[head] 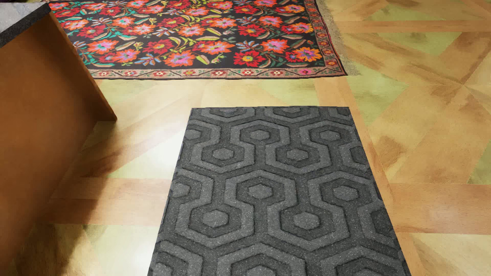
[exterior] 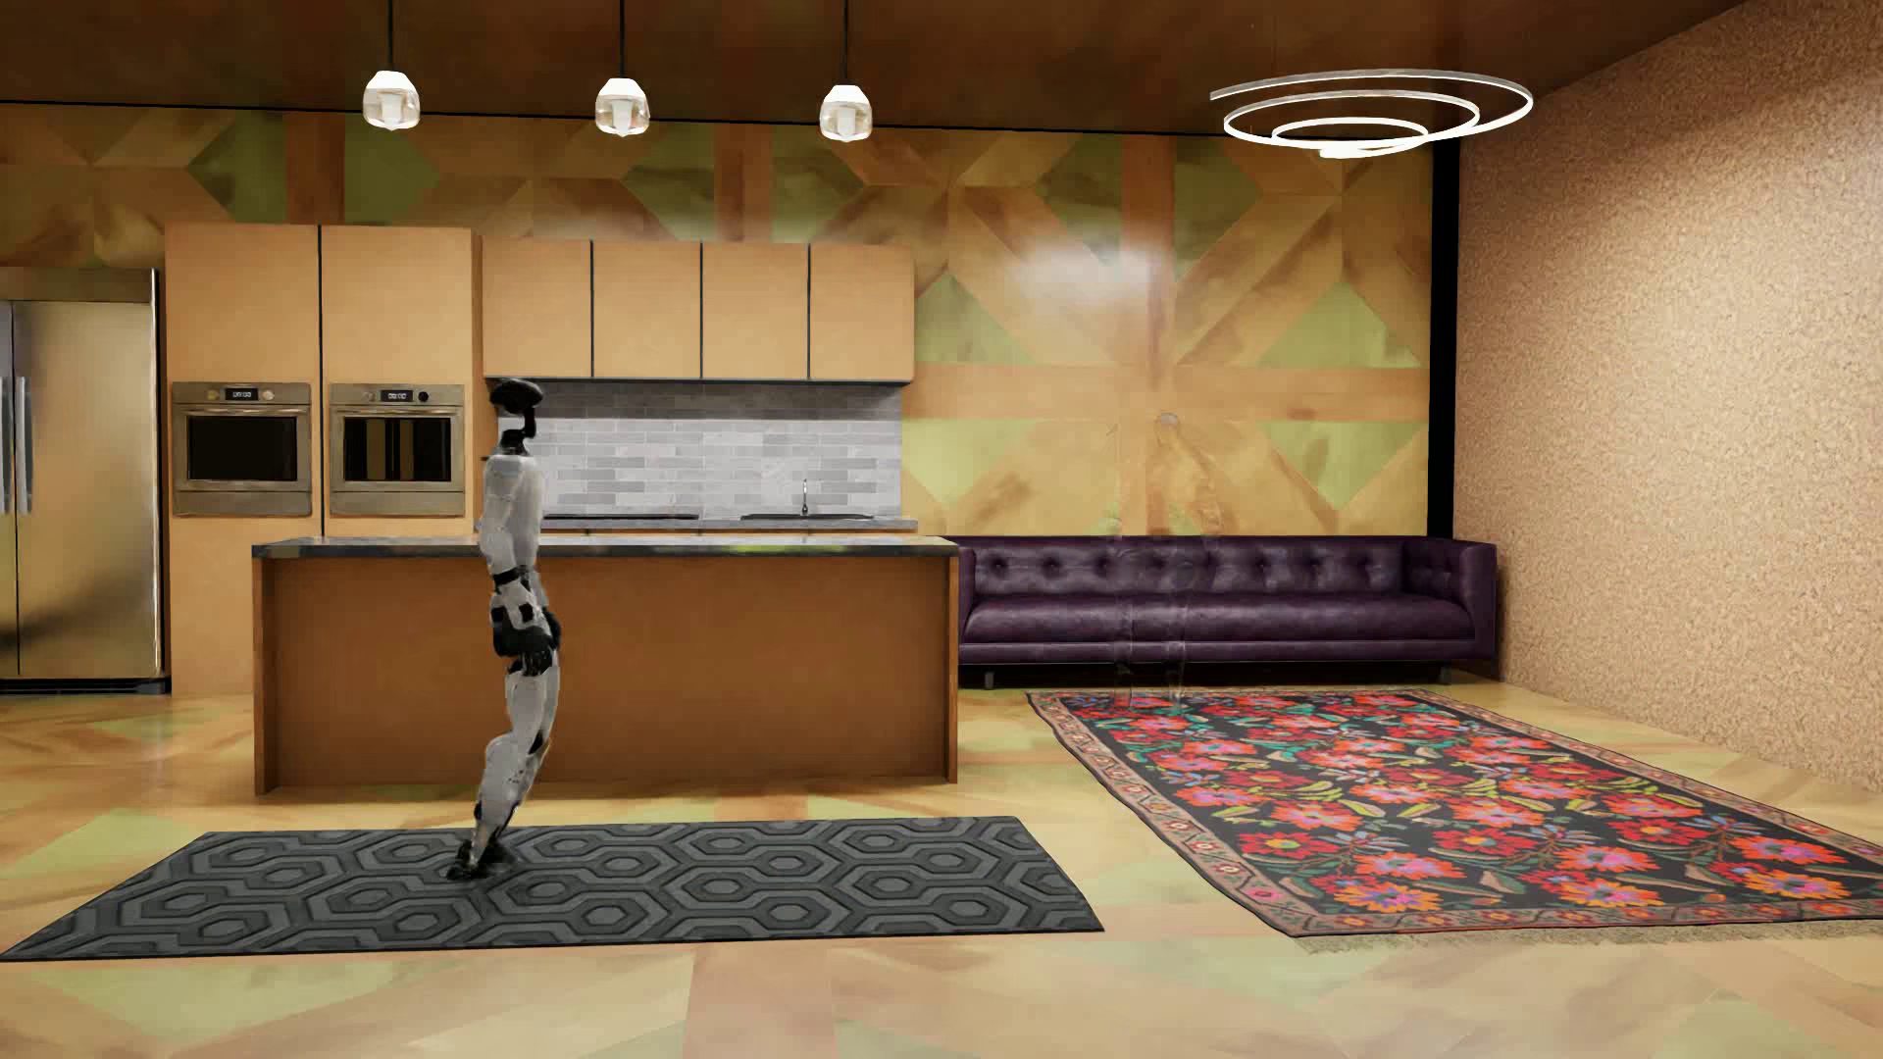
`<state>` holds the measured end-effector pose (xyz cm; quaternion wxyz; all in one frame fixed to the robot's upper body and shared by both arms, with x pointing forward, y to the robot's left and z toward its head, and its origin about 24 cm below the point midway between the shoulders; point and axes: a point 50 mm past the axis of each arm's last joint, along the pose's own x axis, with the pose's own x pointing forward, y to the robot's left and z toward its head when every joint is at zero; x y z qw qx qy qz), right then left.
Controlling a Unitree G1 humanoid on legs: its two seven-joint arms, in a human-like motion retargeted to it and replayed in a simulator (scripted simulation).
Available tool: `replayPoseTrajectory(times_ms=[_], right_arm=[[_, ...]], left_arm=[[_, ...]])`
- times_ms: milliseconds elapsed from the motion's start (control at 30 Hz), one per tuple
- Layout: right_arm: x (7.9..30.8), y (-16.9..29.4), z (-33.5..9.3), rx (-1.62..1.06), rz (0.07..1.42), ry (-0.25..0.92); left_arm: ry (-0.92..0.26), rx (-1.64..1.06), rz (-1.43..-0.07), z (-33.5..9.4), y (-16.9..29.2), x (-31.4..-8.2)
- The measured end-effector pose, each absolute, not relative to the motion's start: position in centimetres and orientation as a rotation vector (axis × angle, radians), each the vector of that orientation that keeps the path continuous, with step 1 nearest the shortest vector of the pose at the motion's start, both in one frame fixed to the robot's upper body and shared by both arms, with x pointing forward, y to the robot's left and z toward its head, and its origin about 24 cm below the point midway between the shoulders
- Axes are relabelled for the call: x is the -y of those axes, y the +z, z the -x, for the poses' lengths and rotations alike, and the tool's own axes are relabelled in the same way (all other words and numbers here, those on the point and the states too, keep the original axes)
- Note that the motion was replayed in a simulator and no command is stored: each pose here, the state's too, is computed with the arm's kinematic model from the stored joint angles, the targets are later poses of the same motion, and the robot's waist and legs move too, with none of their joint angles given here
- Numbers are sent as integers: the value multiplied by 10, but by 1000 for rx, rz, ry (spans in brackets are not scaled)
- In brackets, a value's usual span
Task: Walk towards the sofa
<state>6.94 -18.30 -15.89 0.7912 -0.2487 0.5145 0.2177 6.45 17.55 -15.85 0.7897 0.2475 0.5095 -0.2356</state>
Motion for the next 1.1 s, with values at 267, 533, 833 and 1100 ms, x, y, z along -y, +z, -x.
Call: replayPoseTrajectory(times_ms=[267,533,833,1100], right_arm=[[192,-163,-36,-1204,464,386],[211,-166,6,-1356,481,354],[202,-161,-44,-1197,460,330],[206,-129,-131,-896,476,273]], left_arm=[[-532,-1001,-565,-90,-150,-173],[-477,-855,-577,-143,-131,-173],[-526,-1142,-548,-48,-161,-181],[-567,-1308,-560,14,-163,-194]])
